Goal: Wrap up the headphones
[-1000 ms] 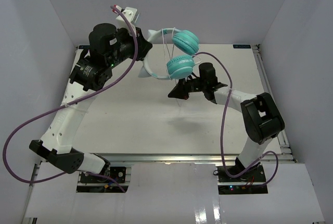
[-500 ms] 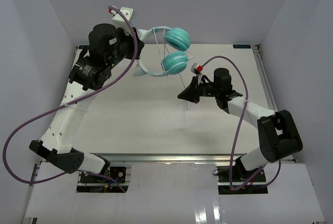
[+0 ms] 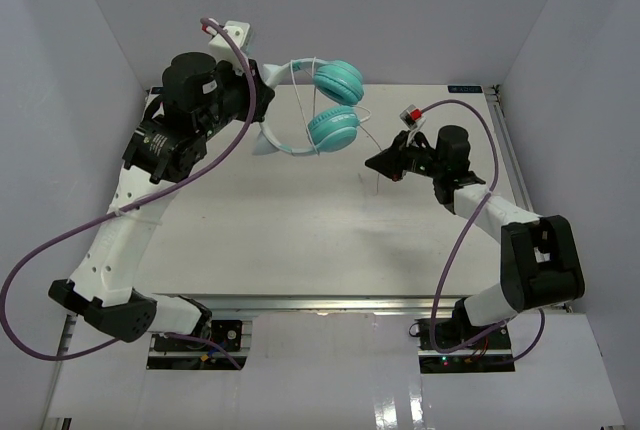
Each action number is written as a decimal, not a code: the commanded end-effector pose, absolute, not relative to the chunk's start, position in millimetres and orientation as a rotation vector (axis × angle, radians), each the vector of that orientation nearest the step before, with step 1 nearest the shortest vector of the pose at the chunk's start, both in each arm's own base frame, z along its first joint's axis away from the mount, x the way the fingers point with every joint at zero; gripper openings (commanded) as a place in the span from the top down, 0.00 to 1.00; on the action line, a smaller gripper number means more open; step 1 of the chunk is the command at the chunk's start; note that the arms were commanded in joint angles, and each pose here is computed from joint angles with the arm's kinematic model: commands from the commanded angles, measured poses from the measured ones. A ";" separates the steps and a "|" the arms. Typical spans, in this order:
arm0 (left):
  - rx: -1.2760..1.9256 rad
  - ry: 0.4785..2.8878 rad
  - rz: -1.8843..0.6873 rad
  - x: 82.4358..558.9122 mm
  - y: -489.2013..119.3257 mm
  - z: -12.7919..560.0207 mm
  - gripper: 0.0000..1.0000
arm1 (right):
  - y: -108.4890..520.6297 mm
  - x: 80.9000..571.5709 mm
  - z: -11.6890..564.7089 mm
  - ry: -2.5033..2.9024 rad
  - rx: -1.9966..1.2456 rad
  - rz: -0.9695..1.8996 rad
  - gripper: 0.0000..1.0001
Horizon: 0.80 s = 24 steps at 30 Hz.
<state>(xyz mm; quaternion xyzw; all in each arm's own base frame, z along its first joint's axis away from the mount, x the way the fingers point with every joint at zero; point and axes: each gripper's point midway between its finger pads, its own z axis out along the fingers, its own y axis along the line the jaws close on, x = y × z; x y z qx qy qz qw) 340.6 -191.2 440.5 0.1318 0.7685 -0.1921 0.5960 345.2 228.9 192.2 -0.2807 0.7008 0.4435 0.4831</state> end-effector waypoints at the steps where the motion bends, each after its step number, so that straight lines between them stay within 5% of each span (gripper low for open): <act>1: 0.278 1.654 -0.577 313.0 -190.8 486.3 1.00 | 218.6 381.4 210.9 1.683 -0.560 1.019 0.92; 15: 0.315 1.722 -0.623 302.5 -196.8 460.6 1.00 | 195.2 437.0 236.6 1.664 -0.416 0.978 0.92; 24: 0.166 1.668 -0.483 329.1 -174.6 485.4 1.00 | 223.4 380.4 179.0 1.763 -0.585 1.065 0.92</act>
